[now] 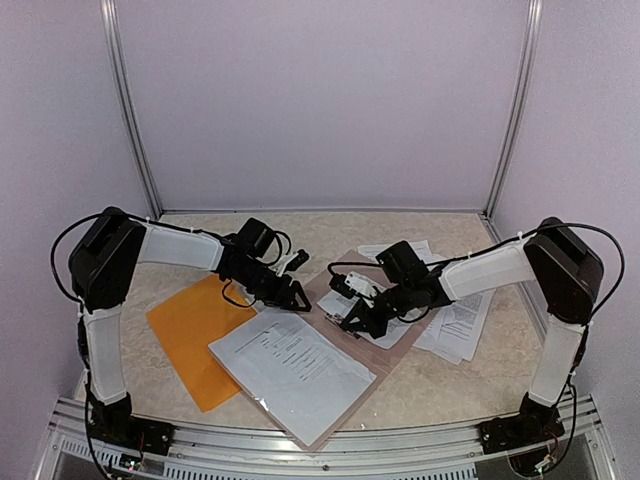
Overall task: Put the files into the folder
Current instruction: Clamp the file with the spring clip on the folder.
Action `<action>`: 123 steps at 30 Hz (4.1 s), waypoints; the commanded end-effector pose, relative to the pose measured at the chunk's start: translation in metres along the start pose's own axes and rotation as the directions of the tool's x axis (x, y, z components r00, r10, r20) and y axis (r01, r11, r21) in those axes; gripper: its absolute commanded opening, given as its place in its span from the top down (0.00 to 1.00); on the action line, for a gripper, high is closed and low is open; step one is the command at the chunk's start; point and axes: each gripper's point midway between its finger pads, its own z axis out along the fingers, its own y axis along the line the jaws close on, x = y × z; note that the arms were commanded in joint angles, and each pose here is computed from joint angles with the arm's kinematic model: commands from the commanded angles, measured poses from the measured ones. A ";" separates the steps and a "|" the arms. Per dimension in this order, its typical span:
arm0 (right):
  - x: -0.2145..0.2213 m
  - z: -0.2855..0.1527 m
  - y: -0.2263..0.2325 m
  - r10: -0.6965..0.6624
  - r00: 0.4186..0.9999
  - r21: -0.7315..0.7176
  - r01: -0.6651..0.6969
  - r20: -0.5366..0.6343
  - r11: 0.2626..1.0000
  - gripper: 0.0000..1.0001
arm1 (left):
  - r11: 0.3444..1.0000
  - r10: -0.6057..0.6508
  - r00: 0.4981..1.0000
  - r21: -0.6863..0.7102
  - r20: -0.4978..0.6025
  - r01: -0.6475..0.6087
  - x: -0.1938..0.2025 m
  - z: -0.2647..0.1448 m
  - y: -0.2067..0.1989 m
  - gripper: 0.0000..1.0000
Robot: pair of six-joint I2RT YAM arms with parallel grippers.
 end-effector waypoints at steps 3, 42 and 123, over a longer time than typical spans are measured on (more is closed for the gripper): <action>0.030 0.001 0.000 0.049 0.996 -0.025 -0.051 -0.068 0.998 1.00 | 0.935 0.354 0.933 0.011 0.066 -0.355 -0.004 -0.013 -0.018 0.47; 0.033 -0.001 -0.004 0.097 0.995 -0.100 -0.099 -0.026 0.990 1.00 | 0.608 0.781 0.599 0.003 0.178 -0.794 0.015 0.084 -0.045 0.62; -0.001 -0.058 -0.042 0.547 0.816 0.201 -0.576 0.184 0.792 0.83 | 0.589 0.808 0.588 0.012 -0.023 -0.808 0.051 0.092 -0.014 1.00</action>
